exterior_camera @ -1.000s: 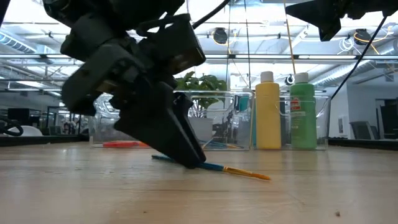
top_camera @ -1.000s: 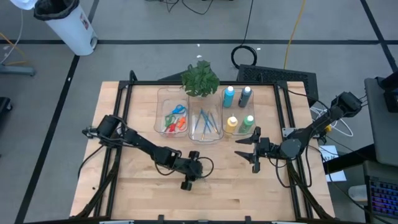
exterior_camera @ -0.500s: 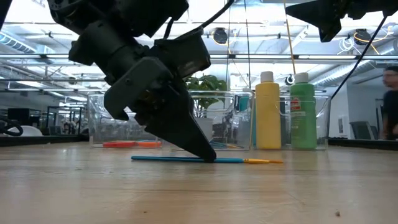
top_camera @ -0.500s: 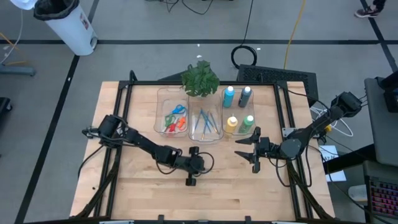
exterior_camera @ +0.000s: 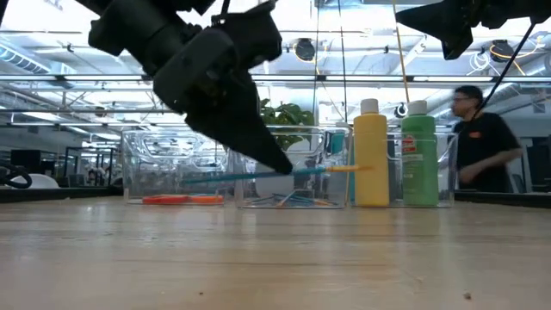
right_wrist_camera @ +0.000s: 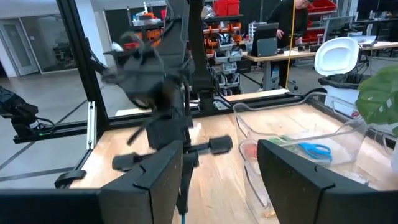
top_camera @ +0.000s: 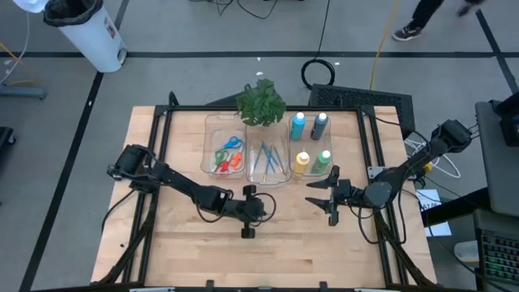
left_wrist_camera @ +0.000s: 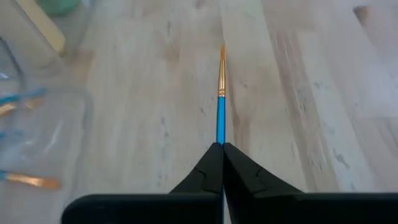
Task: Pick & Place Paint Supplies
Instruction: Put the blue paintbrush into the middle transparent bin
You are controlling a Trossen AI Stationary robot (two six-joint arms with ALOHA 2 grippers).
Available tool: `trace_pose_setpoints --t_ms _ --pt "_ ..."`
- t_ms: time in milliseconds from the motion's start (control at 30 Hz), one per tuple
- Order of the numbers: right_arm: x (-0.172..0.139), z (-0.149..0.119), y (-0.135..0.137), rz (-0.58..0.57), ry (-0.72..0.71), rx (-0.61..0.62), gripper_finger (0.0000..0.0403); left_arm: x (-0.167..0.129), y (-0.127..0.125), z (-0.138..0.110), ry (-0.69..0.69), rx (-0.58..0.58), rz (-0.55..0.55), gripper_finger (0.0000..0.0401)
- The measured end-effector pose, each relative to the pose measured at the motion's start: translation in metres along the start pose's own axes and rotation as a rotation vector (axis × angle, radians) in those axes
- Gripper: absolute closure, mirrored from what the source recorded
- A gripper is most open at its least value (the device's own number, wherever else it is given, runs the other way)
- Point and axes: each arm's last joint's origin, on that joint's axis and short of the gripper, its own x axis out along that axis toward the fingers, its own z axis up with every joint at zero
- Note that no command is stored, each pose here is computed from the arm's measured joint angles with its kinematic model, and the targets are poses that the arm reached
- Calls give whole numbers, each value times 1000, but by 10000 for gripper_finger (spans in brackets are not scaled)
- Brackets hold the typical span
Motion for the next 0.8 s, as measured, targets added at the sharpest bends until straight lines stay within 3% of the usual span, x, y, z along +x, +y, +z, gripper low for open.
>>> trace_pose_setpoints --t_ms 333,433,800 --pt "18 -35 3 -37 133 -157 204 -28 6 23 -107 18 102 400" --pt "27 -48 0 -3 192 -180 204 -38 7 31 -145 17 111 400" --pt "55 -67 -10 99 196 -99 204 -45 9 35 -159 34 141 401"
